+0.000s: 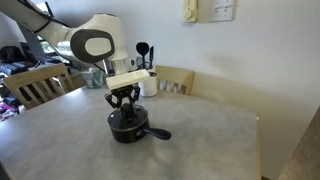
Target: Remove the lid off of the pot and put it on the table
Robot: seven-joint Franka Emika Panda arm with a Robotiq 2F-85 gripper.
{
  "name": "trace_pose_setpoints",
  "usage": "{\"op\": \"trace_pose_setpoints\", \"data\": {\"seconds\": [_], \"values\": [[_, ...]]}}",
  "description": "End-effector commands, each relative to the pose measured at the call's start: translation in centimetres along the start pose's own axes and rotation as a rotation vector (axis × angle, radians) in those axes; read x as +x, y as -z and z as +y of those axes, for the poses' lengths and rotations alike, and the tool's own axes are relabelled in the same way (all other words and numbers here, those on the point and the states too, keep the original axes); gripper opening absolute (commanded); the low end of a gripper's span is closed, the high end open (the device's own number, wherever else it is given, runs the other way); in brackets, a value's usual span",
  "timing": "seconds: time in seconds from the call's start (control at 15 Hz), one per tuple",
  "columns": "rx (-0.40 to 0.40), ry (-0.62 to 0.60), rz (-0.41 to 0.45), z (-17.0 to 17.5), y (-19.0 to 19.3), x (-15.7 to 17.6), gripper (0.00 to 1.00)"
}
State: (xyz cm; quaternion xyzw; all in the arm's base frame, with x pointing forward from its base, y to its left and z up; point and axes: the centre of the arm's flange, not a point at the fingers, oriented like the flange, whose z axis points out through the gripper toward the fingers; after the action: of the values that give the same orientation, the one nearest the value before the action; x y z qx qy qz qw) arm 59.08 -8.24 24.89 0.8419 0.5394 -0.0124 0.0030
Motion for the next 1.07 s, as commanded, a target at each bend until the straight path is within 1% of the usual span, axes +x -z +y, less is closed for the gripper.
{"op": "trace_pose_setpoints", "data": {"seconds": [0.0,0.2,0.33,0.53,0.67,0.8,0.93,1.0], "values": [[0.048,0.021,0.027,-1.2,2.8,-0.6,0.16],[0.06,0.043,0.041,-1.7,4.5,-0.5,0.16],[0.077,0.071,0.069,-1.9,5.6,-0.2,0.16],[0.113,0.108,0.117,-2.3,6.0,1.3,0.16],[0.129,0.11,0.132,-2.7,6.0,3.3,0.16],[0.137,0.104,0.142,-3.2,5.8,6.1,0.16],[0.138,0.072,0.175,-3.7,5.2,10.4,0.16],[0.14,0.035,0.196,-3.9,4.9,12.7,0.16]]}}
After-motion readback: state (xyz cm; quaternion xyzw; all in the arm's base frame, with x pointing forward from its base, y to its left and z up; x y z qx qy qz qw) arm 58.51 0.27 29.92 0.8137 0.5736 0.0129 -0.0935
